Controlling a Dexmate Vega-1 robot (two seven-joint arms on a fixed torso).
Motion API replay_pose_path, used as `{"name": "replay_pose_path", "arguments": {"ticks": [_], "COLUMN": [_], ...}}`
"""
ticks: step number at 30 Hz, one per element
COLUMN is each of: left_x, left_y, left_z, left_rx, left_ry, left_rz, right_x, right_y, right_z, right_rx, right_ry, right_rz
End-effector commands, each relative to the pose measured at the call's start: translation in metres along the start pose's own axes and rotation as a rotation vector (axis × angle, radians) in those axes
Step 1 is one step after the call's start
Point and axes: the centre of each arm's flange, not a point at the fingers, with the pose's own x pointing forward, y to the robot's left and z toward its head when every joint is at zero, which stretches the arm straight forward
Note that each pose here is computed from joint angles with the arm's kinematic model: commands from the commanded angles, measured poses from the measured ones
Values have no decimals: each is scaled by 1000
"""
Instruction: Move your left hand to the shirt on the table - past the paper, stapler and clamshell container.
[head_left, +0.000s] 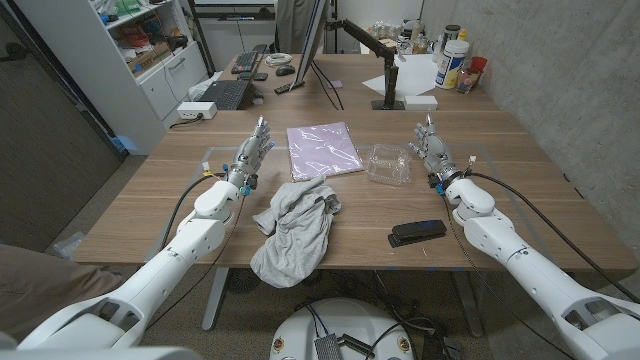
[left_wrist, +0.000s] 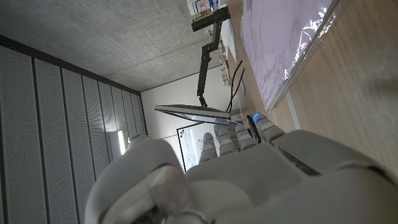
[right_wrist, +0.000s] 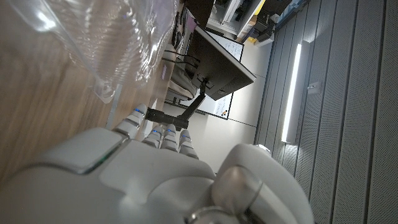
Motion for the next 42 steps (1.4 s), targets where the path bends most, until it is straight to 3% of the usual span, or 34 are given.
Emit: {"name": "replay_pose_path", "arguments": {"ticks": [1,22,42], "left_x": [1,-2,-3], "left_y": [0,-1,4], "left_z": [2,7,29], "left_rx": [4,10,175], "left_ry": [-12,-28,-61], "left_rz": [-12,-34,-116], "right_x": [-4,-6,-10], "right_y": [3,9,13], "right_z": [3,3,10], "right_rx": [-9,-11,-29], "right_ry": [-4,2,-21], "right_rz": [2,5,-4]}}
